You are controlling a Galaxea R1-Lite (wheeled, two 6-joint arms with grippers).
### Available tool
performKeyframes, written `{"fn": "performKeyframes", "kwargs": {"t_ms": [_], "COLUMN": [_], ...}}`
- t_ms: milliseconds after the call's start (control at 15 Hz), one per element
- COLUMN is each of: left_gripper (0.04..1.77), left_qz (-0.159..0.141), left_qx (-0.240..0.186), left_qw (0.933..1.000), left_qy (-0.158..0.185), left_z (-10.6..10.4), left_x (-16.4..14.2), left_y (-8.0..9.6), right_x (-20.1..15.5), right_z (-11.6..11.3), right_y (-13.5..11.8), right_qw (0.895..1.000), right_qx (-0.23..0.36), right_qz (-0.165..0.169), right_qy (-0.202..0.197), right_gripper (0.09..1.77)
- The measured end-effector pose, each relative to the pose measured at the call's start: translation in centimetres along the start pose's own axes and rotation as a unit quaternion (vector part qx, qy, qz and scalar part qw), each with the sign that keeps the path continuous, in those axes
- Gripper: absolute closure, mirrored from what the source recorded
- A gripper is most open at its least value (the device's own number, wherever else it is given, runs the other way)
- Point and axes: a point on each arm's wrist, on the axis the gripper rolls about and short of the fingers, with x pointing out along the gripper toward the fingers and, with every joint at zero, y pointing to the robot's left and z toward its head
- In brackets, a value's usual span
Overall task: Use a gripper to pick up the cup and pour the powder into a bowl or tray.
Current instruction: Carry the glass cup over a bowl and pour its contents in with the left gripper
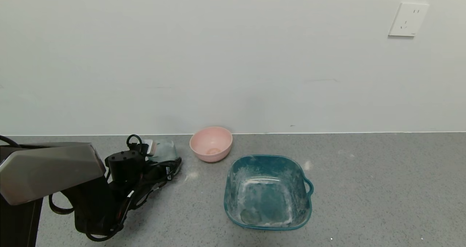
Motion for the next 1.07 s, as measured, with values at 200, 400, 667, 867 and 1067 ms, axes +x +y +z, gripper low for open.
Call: {"fn": "performKeyframes", "kwargs": {"t_ms": [200, 400, 667, 867, 1067], "left_gripper": [0.5, 0.5, 0.5, 0.51, 0.51], "left_qz": [0.0, 0.001, 0.005, 0.005, 0.002], "left_qx": [0.0, 0.001, 0.001, 0.003, 0.01], "left_qw": [1.0, 1.0, 0.9999, 0.9999, 0.9999], "left_qy": [0.001, -0.001, 0.012, 0.016, 0.004], "left_z": [0.0, 0.5, 2.5, 5.7, 8.8], "left_x": [-0.1, -0.3, -1.1, -2.0, -2.8], "left_y": [0.0, 0.0, 0.1, 0.0, -0.3], "right_x": [0.0, 0.0, 0.0, 0.0, 0.0], "right_z": [0.0, 0.0, 0.0, 0.0, 0.0], "right_y": [0.0, 0.0, 0.0, 0.0, 0.0], "right_qw": [1.0, 1.0, 1.0, 1.0, 1.0], "right_qx": [0.0, 0.0, 0.0, 0.0, 0.0], "right_qz": [0.0, 0.0, 0.0, 0.0, 0.0], "right_qy": [0.0, 0.0, 0.0, 0.0, 0.0], "right_gripper": [0.15, 0.15, 0.15, 0.15, 0.15]}}
